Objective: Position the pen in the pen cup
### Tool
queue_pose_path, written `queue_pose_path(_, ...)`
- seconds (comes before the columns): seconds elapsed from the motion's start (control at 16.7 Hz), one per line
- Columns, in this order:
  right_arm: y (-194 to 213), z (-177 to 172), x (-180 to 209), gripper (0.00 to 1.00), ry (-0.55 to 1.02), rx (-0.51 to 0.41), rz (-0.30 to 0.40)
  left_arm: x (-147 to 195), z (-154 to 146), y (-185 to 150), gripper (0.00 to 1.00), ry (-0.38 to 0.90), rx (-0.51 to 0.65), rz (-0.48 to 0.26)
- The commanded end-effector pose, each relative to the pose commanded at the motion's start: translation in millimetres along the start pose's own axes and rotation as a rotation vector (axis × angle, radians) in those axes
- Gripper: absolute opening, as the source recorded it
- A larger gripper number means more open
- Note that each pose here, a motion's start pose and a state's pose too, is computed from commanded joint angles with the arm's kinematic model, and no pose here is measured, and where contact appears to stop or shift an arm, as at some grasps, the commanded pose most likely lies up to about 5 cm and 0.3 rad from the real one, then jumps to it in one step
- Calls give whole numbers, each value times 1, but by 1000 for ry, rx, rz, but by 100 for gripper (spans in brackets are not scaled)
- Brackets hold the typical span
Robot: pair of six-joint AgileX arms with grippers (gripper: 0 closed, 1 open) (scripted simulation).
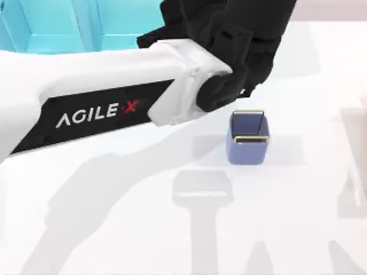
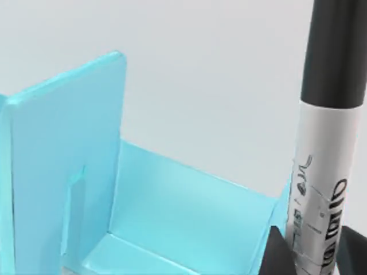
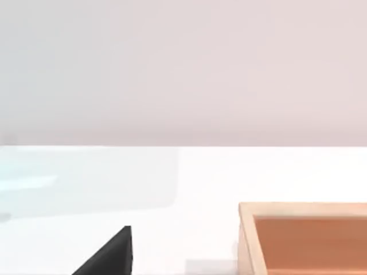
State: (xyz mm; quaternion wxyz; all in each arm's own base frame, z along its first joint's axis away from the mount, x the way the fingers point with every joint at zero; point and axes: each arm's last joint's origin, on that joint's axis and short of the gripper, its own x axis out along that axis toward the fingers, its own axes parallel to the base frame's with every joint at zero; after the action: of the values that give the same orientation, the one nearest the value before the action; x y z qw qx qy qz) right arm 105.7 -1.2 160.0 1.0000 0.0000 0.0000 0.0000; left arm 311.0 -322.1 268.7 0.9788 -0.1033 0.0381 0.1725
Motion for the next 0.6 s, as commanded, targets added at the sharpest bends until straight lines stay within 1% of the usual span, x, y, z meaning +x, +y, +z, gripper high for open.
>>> queue_pose_path(0.18, 0, 0, 0, 100, 0, 0, 0, -34, -33, -52, 0, -85, 44, 70)
queue_pose_path(0.3, 0, 0, 0, 100, 0, 0, 0, -56, -62, -75, 0, -110, 85, 117)
queue_pose_path(0.48, 0, 0, 0, 100, 0, 0, 0, -83, -101, -93, 0, -123, 151, 167)
queue_pose_path(0.6, 0, 0, 0, 100, 0, 0, 0, -92, -115, -97, 0, -126, 178, 182)
